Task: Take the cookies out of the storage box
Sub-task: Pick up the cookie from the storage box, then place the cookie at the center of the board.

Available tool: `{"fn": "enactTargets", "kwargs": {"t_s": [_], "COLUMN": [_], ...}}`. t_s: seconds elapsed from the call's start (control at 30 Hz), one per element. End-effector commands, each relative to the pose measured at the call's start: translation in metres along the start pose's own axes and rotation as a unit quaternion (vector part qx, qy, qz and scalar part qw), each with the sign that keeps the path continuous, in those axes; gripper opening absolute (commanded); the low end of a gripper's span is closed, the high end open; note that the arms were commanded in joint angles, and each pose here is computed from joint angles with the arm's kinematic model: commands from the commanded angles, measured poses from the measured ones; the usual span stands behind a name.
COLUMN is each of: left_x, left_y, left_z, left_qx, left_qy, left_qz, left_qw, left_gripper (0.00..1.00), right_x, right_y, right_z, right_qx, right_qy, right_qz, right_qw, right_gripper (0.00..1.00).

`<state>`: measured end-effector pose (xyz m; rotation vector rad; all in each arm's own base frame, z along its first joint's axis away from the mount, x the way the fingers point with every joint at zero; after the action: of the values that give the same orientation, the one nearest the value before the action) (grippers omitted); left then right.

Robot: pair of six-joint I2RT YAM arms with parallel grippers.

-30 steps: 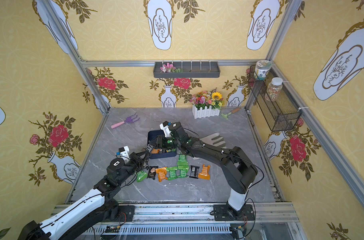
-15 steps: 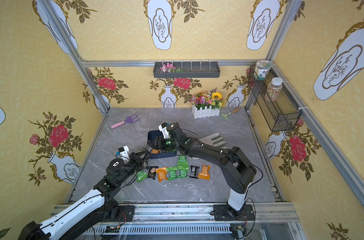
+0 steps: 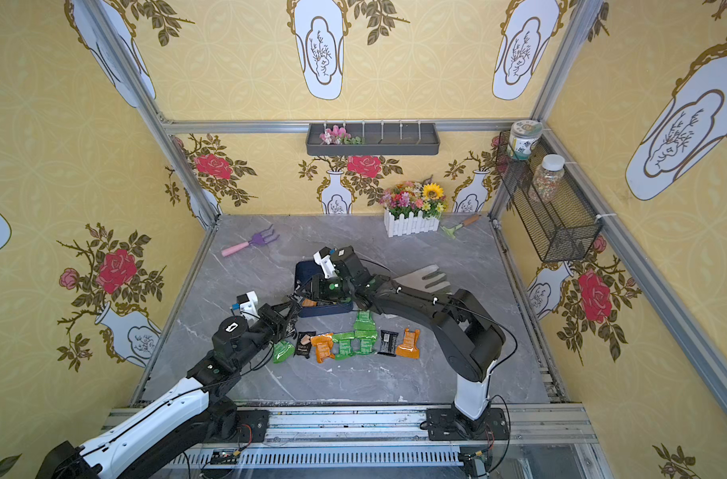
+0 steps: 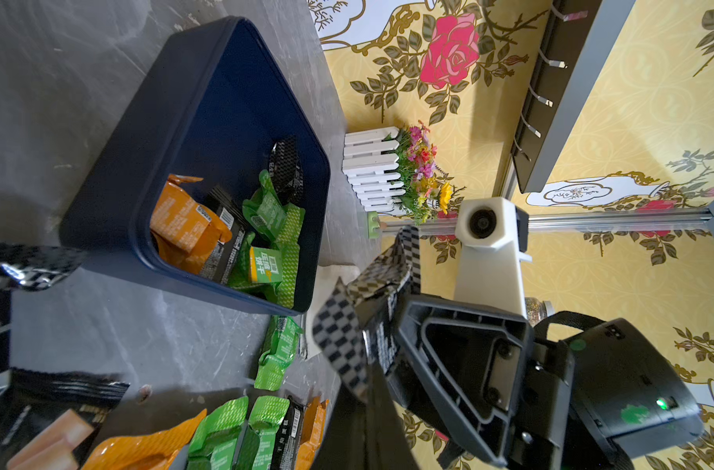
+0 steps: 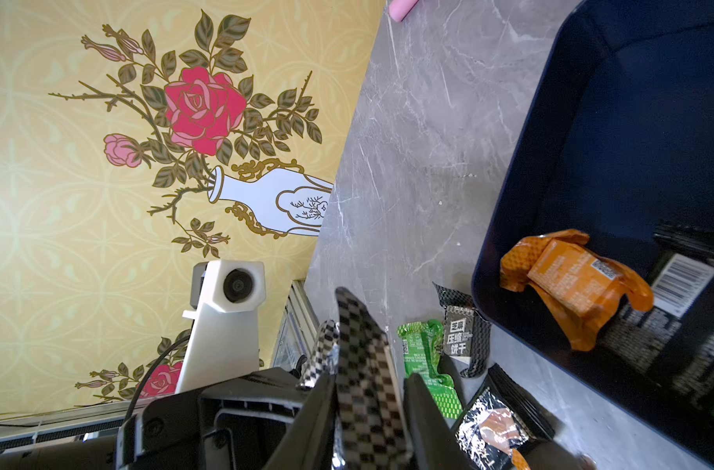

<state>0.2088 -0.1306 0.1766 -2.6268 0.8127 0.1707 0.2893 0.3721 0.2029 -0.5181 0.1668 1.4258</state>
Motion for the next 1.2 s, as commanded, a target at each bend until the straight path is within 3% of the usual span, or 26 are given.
{"fn": "enactTargets", "kwargs": {"t_s": [0.0,0.03,0.1,0.27,0.43,0.53,0.77,0.93,1.17], "left_x": [0.001,0.001,0.002,0.000,-0.003,-0.008,-0.029,-0.044,-0.062], "left_y": [0.001,0.002,0.002,0.002,-0.001,-0.007,-0.057,-0.089,-0.110], "left_z": [0.001,0.000,-0.001,0.005,0.008,0.008,0.029,0.046,0.062], "left_qx": [-0.005,-0.004,-0.003,-0.007,-0.010,0.005,0.003,-0.013,-0.031], "left_qy": [0.010,0.012,0.008,-0.008,-0.019,-0.051,-0.173,-0.202,-0.235], "left_qz": [0.000,0.003,0.011,0.002,-0.009,-0.023,-0.075,-0.099,-0.130], "left_qw": [1.000,1.000,1.000,1.000,1.000,0.998,0.982,0.974,0.963], "left_gripper": [0.00,0.00,0.16,0.42,0.82,0.91,0.94,0.93,0.93], "right_x": [0.001,0.002,0.002,0.005,0.003,-0.003,-0.026,-0.031,0.001], "right_y": [-0.004,-0.004,-0.003,-0.006,-0.013,-0.014,0.005,0.031,0.073], "right_z": [0.012,0.012,0.008,0.003,0.001,-0.002,-0.019,-0.013,0.001], "right_qx": [-0.011,-0.011,-0.010,0.001,0.004,-0.001,-0.028,-0.080,-0.122], "right_qy": [-0.026,-0.027,-0.025,-0.033,-0.028,-0.013,0.075,0.135,0.143], "right_qz": [-0.006,-0.005,-0.009,-0.006,-0.010,-0.016,-0.016,0.018,0.077], "right_qw": [1.000,1.000,1.000,0.999,1.000,1.000,0.997,0.987,0.979], "right_gripper": [0.27,0.26,0.24,0.20,0.19,0.19,0.18,0.18,0.18]}}
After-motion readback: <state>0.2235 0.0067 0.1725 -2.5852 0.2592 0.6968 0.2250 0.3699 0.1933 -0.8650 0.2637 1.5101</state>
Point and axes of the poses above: each gripper's point midway between its finger pads, its own x axis out along the fingers, its own z axis along the line the jaws close on, y = z × x, the point moved 6 cm from there along -x, back along the fingers, and after that the axes turned 10 degrees about x, right-handed, at the moved point
